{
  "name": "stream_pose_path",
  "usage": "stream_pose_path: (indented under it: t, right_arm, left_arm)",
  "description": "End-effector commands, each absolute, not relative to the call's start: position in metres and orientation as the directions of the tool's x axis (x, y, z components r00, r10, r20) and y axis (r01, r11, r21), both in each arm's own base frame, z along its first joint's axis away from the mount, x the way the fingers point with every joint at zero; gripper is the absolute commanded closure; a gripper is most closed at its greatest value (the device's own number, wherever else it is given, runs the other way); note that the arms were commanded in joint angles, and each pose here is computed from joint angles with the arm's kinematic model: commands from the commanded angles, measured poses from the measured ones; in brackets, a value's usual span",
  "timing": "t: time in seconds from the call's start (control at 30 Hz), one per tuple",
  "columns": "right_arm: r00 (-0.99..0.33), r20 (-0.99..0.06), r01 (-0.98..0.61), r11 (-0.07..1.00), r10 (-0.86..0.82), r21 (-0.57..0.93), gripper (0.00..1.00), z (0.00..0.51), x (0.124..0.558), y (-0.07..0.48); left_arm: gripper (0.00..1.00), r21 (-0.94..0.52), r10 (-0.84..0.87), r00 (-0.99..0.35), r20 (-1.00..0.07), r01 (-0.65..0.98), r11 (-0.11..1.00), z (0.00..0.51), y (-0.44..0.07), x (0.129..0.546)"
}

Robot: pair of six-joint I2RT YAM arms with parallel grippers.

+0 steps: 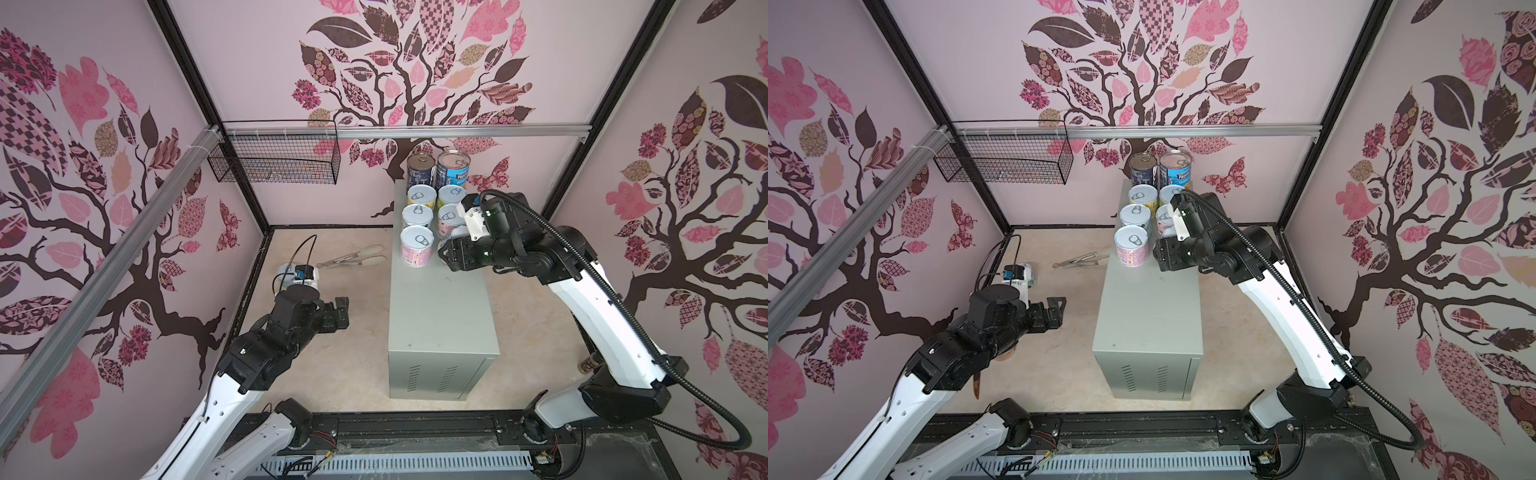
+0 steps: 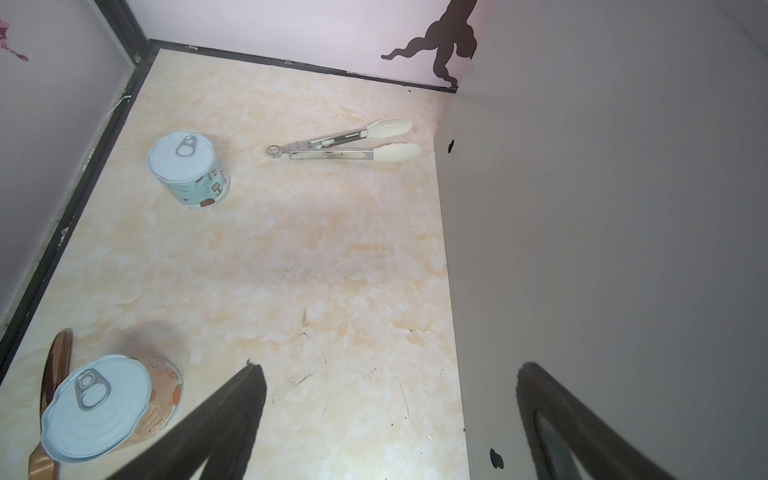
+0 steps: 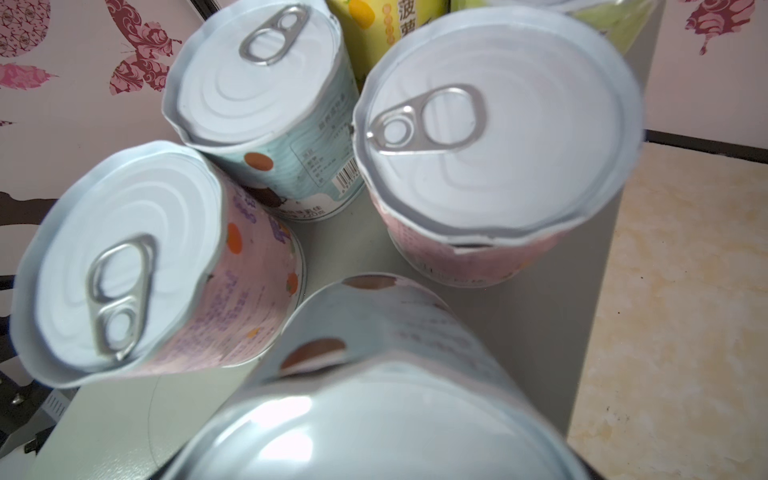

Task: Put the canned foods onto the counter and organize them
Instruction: 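Carry the light-blue can over the cabinet top toward the nearest cans, then lower the light-blue can onto the cabinet top beside the pink can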

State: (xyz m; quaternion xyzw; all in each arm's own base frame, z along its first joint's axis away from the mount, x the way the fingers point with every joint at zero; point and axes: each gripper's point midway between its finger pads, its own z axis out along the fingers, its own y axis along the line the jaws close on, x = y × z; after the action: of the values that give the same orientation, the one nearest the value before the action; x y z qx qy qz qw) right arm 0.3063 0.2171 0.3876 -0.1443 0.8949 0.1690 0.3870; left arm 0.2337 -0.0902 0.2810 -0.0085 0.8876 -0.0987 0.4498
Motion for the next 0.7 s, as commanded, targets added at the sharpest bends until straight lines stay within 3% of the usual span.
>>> stream_pose_path:
  t: [0.0,0.13,0.67]
  right_arm:
    - [-0.598,-0.794,-0.398,0.9,-0.107,0.178,0.38,0.4091,0.3155,0.2208]
    - [-0.589,-0.8,-0.404,0.898,-0.112,0.172,0.31,0.4082,0.3176,0.2221]
    - [-0.571,-0.812,-0.436,0.883,-0.121,0.174,0.17,0.4055,0.3193,0.2289]
  left_arm:
    - [0.02,-0.175,-0.095,-0.592,-0.8,0.079,0.981,0.2746,-0.0911,0.2379]
    - [0.02,-0.184,-0.098,-0.6,-0.794,0.084,0.979,0.2706,-0.0935,0.2387]
    - [0.02,-0.182,-0.096,-0.601,-0.793,0.082,0.98,0.2726,-0.093,0.2389]
